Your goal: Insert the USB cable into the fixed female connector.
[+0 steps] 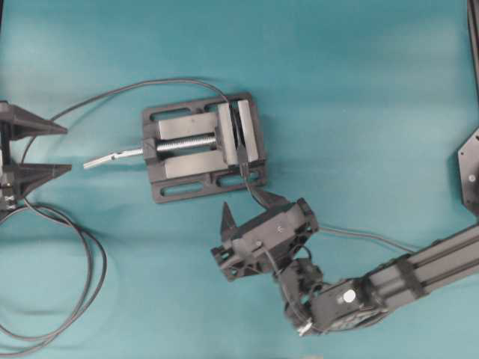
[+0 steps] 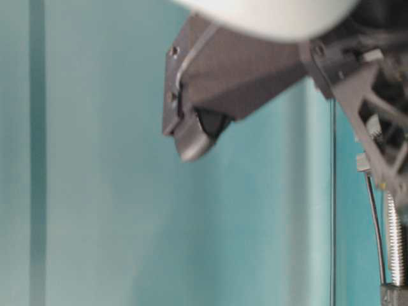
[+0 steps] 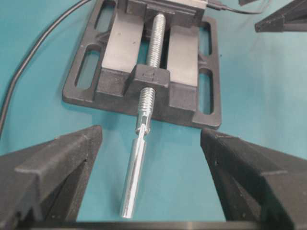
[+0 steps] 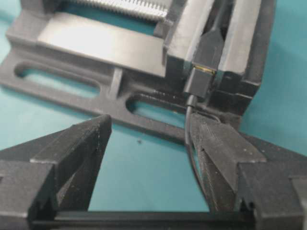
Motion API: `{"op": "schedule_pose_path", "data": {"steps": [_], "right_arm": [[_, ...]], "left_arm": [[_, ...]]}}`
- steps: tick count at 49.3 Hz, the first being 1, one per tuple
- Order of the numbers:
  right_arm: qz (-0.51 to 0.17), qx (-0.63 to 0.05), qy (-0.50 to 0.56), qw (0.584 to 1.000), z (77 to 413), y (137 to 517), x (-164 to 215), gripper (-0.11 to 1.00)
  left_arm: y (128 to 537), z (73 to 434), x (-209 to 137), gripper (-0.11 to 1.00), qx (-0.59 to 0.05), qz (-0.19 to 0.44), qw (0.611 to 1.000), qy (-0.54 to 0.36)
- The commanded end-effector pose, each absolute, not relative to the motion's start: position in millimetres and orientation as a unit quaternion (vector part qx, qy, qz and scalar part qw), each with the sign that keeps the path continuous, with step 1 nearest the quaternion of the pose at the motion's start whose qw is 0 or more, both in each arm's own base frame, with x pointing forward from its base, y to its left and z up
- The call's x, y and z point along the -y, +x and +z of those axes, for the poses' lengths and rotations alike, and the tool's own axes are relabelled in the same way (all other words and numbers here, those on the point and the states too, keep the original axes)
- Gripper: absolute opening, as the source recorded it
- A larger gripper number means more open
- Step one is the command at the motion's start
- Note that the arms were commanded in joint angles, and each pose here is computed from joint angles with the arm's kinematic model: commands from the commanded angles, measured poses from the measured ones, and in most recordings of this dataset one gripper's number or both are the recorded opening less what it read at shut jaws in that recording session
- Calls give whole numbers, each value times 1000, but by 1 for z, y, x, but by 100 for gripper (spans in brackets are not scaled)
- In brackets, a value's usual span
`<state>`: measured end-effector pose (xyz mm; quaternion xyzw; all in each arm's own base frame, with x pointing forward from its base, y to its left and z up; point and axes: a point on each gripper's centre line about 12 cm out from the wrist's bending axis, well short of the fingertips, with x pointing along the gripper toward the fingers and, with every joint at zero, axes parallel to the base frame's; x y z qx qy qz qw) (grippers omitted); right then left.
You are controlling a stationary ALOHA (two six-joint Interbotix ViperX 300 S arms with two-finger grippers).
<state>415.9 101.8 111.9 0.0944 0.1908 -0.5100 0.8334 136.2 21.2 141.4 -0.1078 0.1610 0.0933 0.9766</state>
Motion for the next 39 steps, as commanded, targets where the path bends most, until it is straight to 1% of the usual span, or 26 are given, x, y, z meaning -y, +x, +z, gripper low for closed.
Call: {"op": "schedule_pose_path", "data": {"steps": [1,9,21,30,39], "right_arm": [[-488,-186,116,845,135,410,-101,71],[-437,-212,129,865,138,397,-98,71],[-301,-260,129,908,140,366,-98,70],[-219,-275,106,930,147,331,-89,71],[-163,-286,99,939,152,292,-70,70]], "left_arm": [[139,147,-22,99,-153,95,978,-110],[139,146,-22,99,-155,94,977,-111],[139,146,-22,99,-154,95,977,-110],[139,146,-22,99,-154,95,977,-110],[139,146,-22,99,-154,95,977,-110]]}}
